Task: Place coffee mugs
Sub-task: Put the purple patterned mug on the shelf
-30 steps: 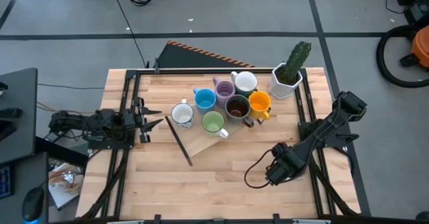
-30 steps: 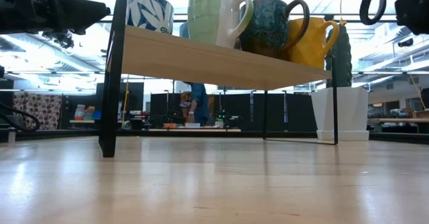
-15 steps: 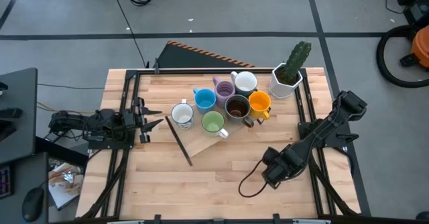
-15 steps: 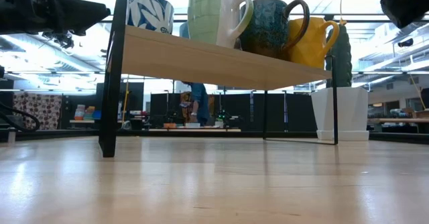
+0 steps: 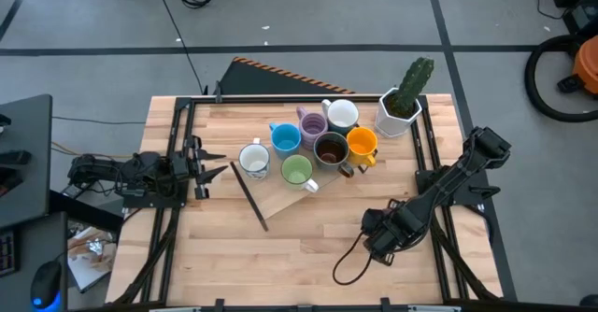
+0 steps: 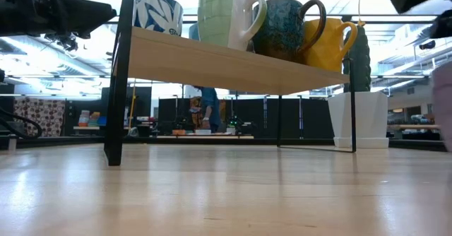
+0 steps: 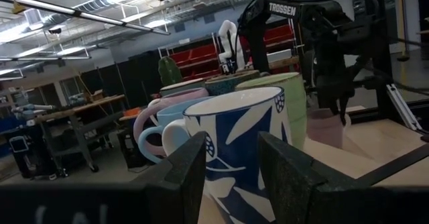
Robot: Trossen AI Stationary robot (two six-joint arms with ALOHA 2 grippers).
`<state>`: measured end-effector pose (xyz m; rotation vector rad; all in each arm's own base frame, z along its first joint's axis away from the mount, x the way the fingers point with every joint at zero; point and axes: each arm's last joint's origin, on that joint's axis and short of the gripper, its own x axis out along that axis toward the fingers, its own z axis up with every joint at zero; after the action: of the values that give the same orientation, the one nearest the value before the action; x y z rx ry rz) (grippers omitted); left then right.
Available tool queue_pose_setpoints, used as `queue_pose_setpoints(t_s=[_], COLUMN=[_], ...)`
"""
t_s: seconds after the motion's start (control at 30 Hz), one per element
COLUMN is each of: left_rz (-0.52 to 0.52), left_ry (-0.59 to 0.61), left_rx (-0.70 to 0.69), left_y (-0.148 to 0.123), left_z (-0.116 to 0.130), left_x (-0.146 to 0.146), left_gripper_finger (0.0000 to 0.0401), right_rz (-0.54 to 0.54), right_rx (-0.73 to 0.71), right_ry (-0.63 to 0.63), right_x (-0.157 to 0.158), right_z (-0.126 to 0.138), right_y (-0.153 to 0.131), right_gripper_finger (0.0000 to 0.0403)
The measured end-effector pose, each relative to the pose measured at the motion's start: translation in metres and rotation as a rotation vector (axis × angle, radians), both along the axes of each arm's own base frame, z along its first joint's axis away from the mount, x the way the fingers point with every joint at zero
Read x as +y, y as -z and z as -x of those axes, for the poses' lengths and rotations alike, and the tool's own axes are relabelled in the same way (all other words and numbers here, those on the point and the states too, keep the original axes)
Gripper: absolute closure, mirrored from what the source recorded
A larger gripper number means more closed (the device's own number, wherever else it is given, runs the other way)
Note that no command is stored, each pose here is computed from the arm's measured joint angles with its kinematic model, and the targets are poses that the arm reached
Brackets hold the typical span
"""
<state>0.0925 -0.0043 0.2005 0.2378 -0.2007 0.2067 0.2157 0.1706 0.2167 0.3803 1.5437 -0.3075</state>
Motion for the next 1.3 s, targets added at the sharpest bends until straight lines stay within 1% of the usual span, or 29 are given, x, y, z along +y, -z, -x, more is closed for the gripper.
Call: queue_pose_setpoints(t_s=[0.17,0.4,0.67,0.8,1.03,1.3], left_rz=[0.002,0.002,0.002,0.002,0.002,0.001], left_ry=[0.001,0.001,0.001,0.001,0.001,0.001], left_rx=[0.001,0.003,0.004,0.004,0.009,0.010], left_y=[0.000,0.000,0.000,0.000,0.001,0.001], left_z=[0.000,0.000,0.000,0.000,0.000,0.000], left_x=[0.000,0.000,0.000,0.000,0.000,0.000], left_gripper_finger=[0.0260,0.0260,0.0260,0.0260,0.0260,0.0260], right_rz=[-0.021,-0.045,-0.043,-0.035,-0.055,-0.096], right_rx=[-0.098,-0.138,-0.139,-0.123,-0.102,-0.075], right_ry=[-0.068,-0.034,0.001,0.003,-0.001,0.060], right_x=[0.001,-0.006,-0.013,-0.014,-0.014,-0.014], right_z=[-0.010,-0.021,-0.026,-0.030,-0.035,-0.035], right_y=[-0.001,-0.002,-0.002,0.004,0.005,0.002], right_gripper_finger=[0.0375,0.0375,0.0368,0.0360,0.0346,0.0318])
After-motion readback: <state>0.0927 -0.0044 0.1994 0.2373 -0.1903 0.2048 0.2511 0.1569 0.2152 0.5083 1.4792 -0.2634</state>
